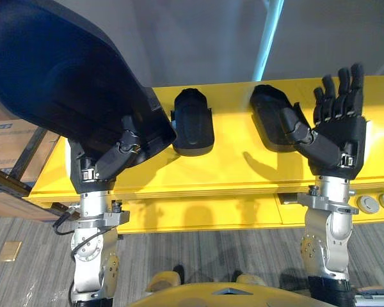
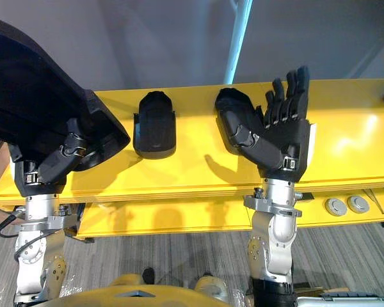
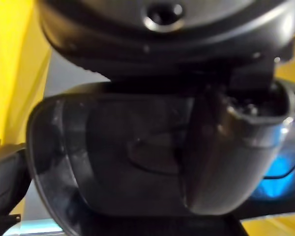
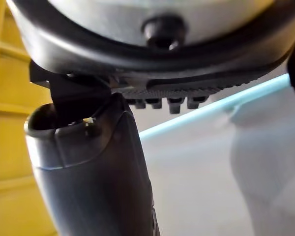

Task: Walk over and take three plastic housings, then place them on the shelf

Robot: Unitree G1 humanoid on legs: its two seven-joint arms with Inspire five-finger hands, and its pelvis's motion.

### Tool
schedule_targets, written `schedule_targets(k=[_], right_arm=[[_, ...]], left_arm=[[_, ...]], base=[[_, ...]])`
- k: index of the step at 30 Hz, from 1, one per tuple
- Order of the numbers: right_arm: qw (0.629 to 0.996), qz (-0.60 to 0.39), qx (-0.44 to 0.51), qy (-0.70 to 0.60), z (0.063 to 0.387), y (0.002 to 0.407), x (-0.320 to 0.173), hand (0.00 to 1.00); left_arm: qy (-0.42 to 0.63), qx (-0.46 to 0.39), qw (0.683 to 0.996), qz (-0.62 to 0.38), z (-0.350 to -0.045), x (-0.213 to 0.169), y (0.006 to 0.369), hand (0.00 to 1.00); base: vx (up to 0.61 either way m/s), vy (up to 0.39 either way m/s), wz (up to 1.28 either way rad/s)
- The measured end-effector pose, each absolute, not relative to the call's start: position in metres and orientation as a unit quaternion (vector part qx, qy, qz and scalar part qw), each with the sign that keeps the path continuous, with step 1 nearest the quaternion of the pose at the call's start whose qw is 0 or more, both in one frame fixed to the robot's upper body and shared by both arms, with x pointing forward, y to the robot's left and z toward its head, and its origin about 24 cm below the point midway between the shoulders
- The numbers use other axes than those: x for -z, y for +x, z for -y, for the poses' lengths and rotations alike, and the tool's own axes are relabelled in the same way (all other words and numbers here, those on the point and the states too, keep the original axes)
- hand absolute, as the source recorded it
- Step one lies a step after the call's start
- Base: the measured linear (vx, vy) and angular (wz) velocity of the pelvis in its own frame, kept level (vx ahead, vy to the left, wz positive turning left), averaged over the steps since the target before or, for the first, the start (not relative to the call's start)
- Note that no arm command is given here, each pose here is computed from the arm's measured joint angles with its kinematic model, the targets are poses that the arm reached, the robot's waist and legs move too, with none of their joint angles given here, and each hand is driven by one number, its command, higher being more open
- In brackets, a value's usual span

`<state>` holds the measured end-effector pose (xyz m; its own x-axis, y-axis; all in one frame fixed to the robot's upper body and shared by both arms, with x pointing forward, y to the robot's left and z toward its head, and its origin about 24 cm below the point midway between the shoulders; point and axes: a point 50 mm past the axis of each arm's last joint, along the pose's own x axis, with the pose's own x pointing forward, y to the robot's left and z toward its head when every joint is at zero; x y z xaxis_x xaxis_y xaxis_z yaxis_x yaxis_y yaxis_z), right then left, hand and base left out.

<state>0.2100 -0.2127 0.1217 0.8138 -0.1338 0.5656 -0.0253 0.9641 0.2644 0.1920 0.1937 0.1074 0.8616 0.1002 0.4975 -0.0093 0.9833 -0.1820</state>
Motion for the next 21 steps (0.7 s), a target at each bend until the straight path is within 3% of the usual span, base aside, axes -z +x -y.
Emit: schedule_targets(k=[6, 11, 16, 21], right_arm=[[0.935, 0.312, -0.028, 0.165, 0.195, 0.223, -0.127, 1.00], [0.944, 0.256, -0.086, 0.190, 0.157, 0.233, -0.107, 1.00], [0.954, 0.222, -0.129, 0.152, 0.122, 0.233, -0.097, 1.00], [0.952, 0.254, -0.091, 0.143, 0.136, 0.232, -0.110, 1.00]], left_arm=[[-0.074, -0.024, 0.968, 0.240, -0.191, -0.098, 0.193, 0.00], [-0.062, 0.013, 0.974, 0.218, -0.196, -0.090, 0.188, 0.00], [-0.051, 0.049, 0.982, 0.173, -0.198, -0.079, 0.192, 0.00], [-0.070, 0.128, 0.968, 0.205, -0.171, -0.099, 0.216, 0.00]], base=[[-0.06, 0.361, 0.21], [-0.05, 0.624, -0.18], [-0.04, 0.421, -0.40], [0.02, 0.143, 0.02]])
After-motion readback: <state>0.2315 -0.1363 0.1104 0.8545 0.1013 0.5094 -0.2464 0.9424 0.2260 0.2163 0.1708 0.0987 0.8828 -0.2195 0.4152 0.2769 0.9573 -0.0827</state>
